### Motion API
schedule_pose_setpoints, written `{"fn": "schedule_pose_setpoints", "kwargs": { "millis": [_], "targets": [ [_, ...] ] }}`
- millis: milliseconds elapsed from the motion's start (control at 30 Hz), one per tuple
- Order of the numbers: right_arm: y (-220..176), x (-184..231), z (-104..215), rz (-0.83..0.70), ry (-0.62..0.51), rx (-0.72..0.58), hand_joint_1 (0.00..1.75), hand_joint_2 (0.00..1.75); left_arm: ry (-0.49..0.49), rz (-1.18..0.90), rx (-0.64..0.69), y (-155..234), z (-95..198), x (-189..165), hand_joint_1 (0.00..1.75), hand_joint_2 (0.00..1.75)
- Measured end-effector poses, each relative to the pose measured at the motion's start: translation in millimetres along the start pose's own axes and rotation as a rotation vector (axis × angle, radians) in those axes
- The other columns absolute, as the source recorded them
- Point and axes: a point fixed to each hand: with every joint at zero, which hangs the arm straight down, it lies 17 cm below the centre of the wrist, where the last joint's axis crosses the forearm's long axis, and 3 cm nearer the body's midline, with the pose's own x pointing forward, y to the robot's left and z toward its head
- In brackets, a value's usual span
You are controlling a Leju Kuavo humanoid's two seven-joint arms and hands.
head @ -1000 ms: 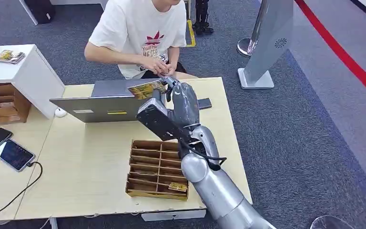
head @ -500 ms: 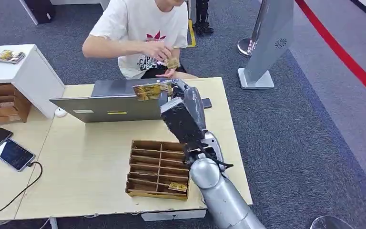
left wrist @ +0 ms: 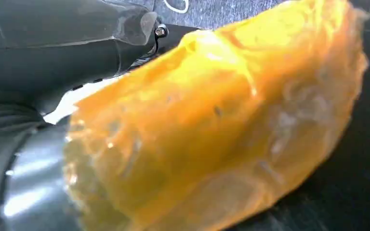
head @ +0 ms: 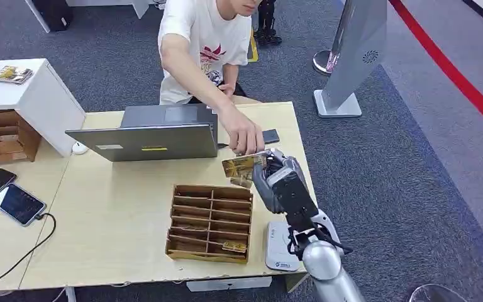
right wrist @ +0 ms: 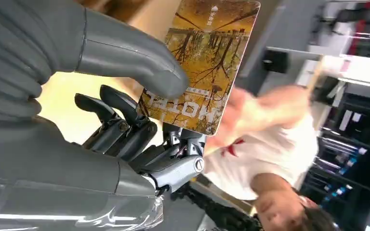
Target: Pass the card to the sensor for recognition and then transmit it.
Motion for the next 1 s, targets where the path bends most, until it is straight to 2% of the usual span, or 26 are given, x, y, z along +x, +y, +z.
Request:
{"fn": "schedule_pose_setpoints", "kwargs": {
  "millis": [400,733,1000],
  "targets": [
    [-28,-61,52,0.148,0.134,0.078,1.75,1.75,0.015,0.047,0.001,-4,0,-5,0.00,0.00],
    [-46,-96,73,0.294,0.232,0.099,1.75,1.75,0.026,0.045,0.001,-4,0,-7,0.00,0.00],
    [-48,-135,91,0.409,0.335,0.171,1.75,1.75,0.037,0.030,-0.004,-4,1,-6,0.00,0.00]
  ]
}}
